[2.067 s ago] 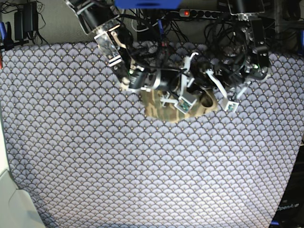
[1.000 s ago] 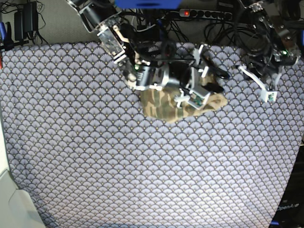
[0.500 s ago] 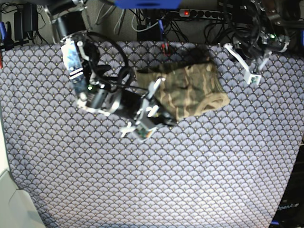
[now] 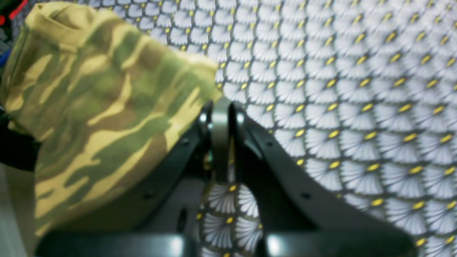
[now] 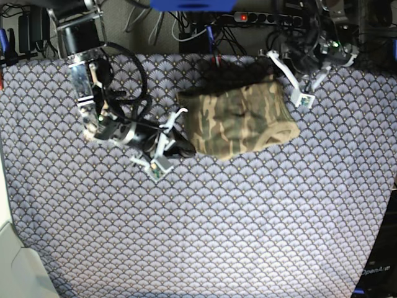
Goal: Fold the T-shirt properly
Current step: 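Grasp the bundle's edge with the right gripper and lift it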
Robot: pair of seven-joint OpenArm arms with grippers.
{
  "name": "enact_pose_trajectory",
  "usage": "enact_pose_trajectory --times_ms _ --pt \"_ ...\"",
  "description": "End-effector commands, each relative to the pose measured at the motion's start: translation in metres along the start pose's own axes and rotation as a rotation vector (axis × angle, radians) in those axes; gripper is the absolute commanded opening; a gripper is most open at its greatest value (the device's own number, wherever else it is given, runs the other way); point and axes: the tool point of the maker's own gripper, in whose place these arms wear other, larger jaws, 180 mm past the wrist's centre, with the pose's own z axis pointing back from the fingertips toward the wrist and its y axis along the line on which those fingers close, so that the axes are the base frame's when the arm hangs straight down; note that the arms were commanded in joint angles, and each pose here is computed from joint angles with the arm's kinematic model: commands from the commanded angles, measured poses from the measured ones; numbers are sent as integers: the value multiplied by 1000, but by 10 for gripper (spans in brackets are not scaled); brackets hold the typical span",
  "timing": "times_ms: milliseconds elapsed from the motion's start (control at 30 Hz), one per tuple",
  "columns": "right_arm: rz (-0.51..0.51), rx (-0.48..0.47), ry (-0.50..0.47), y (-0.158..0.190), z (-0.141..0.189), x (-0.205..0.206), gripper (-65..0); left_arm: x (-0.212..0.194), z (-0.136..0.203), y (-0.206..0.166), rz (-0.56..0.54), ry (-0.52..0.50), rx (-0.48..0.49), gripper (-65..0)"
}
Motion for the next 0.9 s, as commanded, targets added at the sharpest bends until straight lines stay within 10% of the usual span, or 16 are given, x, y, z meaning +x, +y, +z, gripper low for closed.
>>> enact_pose_trajectory --times_ms 0,867 --pt "7 9 -59 -1 0 18 -650 10 2 -1 -7 -31 -1 -642" --pt "-144 69 48 58 13 -65 -650 82 -50 -17 101 -138 -124 -642"
